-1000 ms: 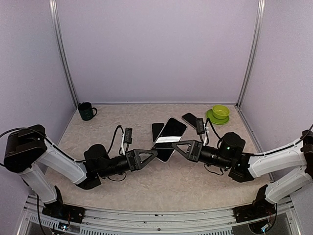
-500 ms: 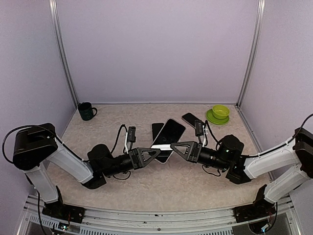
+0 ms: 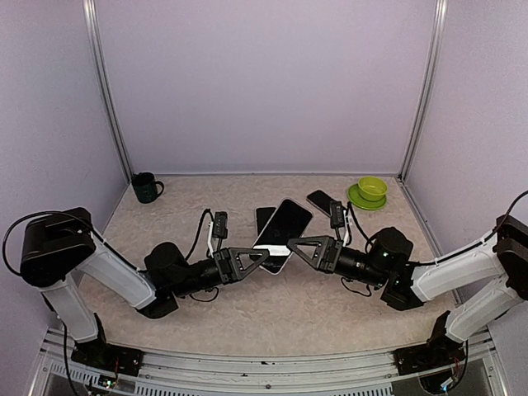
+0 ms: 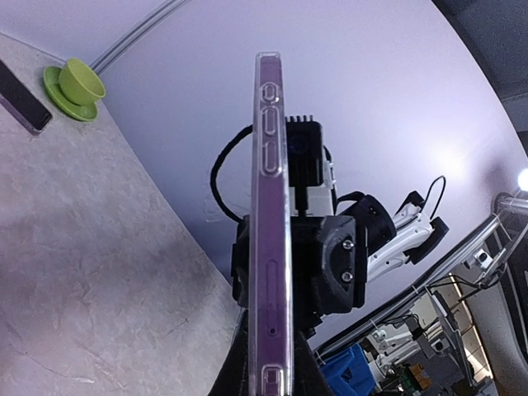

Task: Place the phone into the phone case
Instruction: Pass from the right arm to the left, then place the phone with the phone case at the corner of the board.

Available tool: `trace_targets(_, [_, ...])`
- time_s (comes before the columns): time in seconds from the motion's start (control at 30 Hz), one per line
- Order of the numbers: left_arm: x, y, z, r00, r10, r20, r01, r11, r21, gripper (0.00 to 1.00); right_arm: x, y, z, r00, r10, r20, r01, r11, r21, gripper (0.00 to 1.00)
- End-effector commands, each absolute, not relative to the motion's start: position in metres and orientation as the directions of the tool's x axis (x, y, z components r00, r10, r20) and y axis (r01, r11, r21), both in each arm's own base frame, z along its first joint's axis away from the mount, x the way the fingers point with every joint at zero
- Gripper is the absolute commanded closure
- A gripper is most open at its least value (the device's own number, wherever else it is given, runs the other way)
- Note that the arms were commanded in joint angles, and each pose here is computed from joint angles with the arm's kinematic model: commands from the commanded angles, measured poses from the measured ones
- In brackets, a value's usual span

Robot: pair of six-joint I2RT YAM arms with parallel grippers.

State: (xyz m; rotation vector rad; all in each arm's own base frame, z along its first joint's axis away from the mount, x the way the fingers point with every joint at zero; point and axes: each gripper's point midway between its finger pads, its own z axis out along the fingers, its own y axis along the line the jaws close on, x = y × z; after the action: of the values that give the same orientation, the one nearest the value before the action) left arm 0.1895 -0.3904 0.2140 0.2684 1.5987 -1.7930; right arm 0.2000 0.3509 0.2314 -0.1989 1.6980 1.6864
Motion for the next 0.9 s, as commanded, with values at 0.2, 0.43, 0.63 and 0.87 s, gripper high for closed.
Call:
trace_targets(0.2, [0.225, -0.356, 0.212, -0.688, -0.4, -0.605, 0.58, 0.197, -0.79, 1.0, 0.215, 0.336, 0.229, -0.642, 0.356, -0.679, -0.608, 0.303, 0.734, 0.24])
trace_targets(0.43, [0.261, -0.332, 0.208, -0.676, -0.357, -0.645, 0.525, 0.38, -0.761, 1.0, 0.224, 0.313, 0.235, -0.55, 0.337, -0.764, -0.615, 0.456, 0.643, 0.15])
trace_targets(0.63, [0.291, -0.306, 0.206, -0.662, -0.29, -0.691, 0.497, 0.521, -0.694, 1.0, 0.23, 0.291, 0.243, -0.465, 0.307, -0.831, -0.607, 0.573, 0.551, 0.1])
trace_targets(0.87, [0.328, -0.276, 0.2, -0.673, -0.191, -0.715, 0.477, 0.627, -0.616, 1.0, 0.23, 0.273, 0.253, -0.397, 0.292, -0.87, -0.603, 0.631, 0.487, 0.08])
